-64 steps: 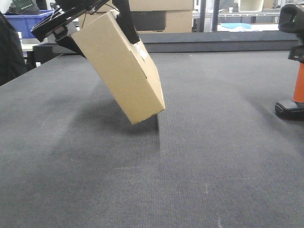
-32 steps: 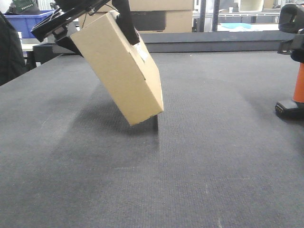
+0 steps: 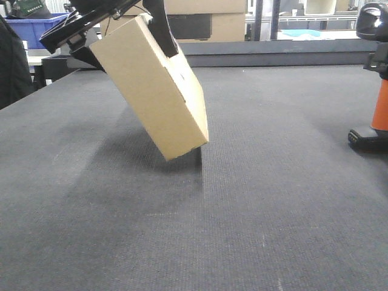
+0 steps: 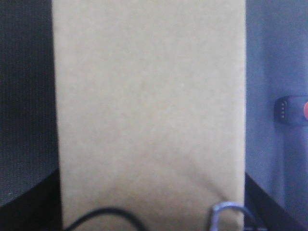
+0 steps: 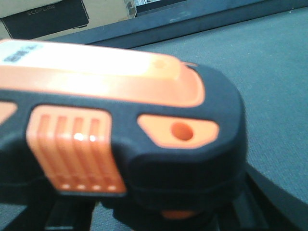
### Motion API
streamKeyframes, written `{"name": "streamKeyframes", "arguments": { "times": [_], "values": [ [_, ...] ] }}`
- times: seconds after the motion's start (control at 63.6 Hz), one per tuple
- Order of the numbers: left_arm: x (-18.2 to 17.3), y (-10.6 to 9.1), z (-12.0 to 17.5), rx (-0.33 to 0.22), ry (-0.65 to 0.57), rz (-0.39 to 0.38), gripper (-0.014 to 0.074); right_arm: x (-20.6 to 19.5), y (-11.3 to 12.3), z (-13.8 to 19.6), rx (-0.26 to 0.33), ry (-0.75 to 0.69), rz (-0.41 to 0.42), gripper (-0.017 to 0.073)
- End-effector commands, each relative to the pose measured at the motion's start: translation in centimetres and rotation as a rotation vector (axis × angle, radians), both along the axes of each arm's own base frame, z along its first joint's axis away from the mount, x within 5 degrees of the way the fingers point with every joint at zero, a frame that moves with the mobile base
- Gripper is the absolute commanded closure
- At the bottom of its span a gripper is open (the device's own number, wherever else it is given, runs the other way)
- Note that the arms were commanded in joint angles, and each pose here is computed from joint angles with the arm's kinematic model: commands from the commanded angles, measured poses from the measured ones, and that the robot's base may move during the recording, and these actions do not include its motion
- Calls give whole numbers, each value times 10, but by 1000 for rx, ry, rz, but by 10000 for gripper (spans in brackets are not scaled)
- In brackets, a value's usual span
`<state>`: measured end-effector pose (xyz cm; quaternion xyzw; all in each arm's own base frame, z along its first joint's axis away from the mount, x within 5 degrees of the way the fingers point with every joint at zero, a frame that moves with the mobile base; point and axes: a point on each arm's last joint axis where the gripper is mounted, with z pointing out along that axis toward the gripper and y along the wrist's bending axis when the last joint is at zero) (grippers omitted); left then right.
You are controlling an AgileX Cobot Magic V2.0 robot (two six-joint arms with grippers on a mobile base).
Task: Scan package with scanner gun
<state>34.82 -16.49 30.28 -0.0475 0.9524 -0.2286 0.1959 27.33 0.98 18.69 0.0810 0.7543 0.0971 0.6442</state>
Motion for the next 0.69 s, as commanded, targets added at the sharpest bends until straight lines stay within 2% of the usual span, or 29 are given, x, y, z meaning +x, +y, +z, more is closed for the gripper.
{"name": "streamKeyframes", "arguments": {
  "times": [0.0, 0.126, 0.157, 0.189, 0.267, 0.378, 0.425, 0.503, 0.566, 0.614, 0.677],
  "values": [
    [-3, -3, 5, -23, -4, -8, 705, 2, 1, 9, -46, -87, 10, 721],
    [-5, -3, 4, -21, 24, -16, 705, 4, 1, 21, -197, -129, 24, 721],
    [-6, -3, 4, -20, 28, -17, 705, 5, 1, 24, -249, -130, 29, 721],
    [-7, -3, 3, -17, 36, -20, 705, 6, 1, 29, -333, -136, 36, 721],
    [-7, -3, 3, -14, 44, -23, 705, 8, 1, 36, -457, -131, 47, 721],
    [-7, -3, 3, -14, 44, -23, 705, 11, 1, 42, -585, -121, 61, 721],
    [-8, -3, 3, -14, 46, -24, 705, 12, 0, 43, -615, -121, 61, 721],
    [-8, -3, 3, -14, 46, -24, 705, 13, -1, 43, -619, -112, 50, 721],
    [-8, -3, 3, -14, 46, -24, 705, 13, -1, 43, -589, -112, 43, 721],
    [-8, -3, 3, -14, 46, -24, 705, 13, -1, 43, -525, -111, 36, 721],
    [-8, -3, 3, -14, 46, -24, 705, 13, -1, 44, -384, -116, 20, 721]
  ]
}}
